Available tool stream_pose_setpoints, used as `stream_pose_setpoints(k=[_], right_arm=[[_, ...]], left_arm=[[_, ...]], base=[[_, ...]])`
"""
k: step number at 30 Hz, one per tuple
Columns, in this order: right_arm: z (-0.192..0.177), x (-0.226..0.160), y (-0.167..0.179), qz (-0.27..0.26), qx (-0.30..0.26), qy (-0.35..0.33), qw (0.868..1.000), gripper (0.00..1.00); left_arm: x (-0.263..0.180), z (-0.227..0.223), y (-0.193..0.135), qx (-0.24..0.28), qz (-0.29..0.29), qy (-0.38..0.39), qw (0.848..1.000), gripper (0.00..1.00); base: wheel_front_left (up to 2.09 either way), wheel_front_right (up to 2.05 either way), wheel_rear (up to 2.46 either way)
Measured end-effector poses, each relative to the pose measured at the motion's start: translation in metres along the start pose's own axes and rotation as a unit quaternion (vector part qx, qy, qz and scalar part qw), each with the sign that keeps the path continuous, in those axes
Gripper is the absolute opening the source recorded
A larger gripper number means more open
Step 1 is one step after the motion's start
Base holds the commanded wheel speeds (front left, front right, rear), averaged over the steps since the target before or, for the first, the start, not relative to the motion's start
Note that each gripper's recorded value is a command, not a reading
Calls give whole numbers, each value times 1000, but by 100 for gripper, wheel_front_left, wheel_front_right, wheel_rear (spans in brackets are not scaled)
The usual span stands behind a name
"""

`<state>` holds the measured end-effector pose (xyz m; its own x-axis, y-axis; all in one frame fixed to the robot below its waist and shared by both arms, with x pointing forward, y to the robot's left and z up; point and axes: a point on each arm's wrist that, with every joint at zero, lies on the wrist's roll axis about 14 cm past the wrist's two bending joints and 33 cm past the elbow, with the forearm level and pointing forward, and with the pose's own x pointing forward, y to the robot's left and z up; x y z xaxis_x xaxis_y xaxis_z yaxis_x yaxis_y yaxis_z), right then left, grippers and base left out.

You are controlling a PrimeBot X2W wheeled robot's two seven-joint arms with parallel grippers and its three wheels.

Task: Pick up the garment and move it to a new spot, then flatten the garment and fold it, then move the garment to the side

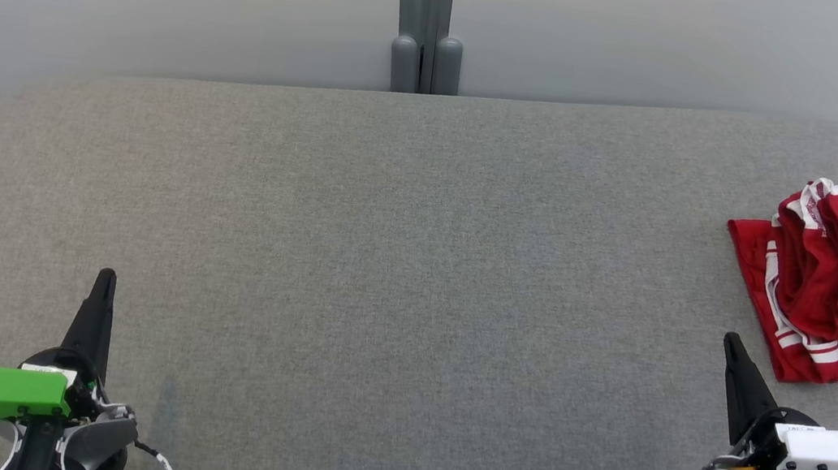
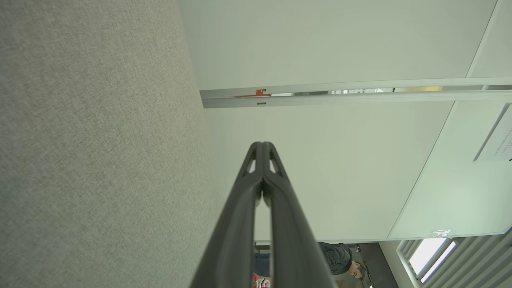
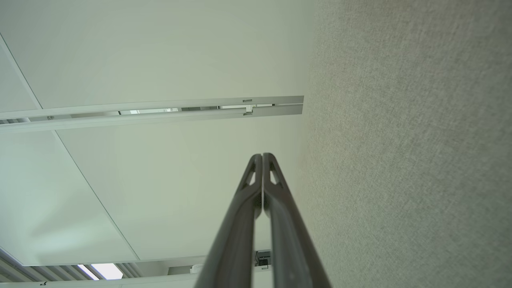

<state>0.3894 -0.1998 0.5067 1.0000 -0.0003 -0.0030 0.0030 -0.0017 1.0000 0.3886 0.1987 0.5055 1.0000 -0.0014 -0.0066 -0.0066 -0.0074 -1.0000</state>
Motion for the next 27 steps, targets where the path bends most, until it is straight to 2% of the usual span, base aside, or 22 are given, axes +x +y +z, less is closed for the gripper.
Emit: stream_pose_setpoints(k=[27], right_arm=[[0, 0, 0, 0, 0, 0, 1000, 0]], left_arm=[[0, 0, 0, 0, 0, 0, 1000, 0]], base=[[0, 0, 0]])
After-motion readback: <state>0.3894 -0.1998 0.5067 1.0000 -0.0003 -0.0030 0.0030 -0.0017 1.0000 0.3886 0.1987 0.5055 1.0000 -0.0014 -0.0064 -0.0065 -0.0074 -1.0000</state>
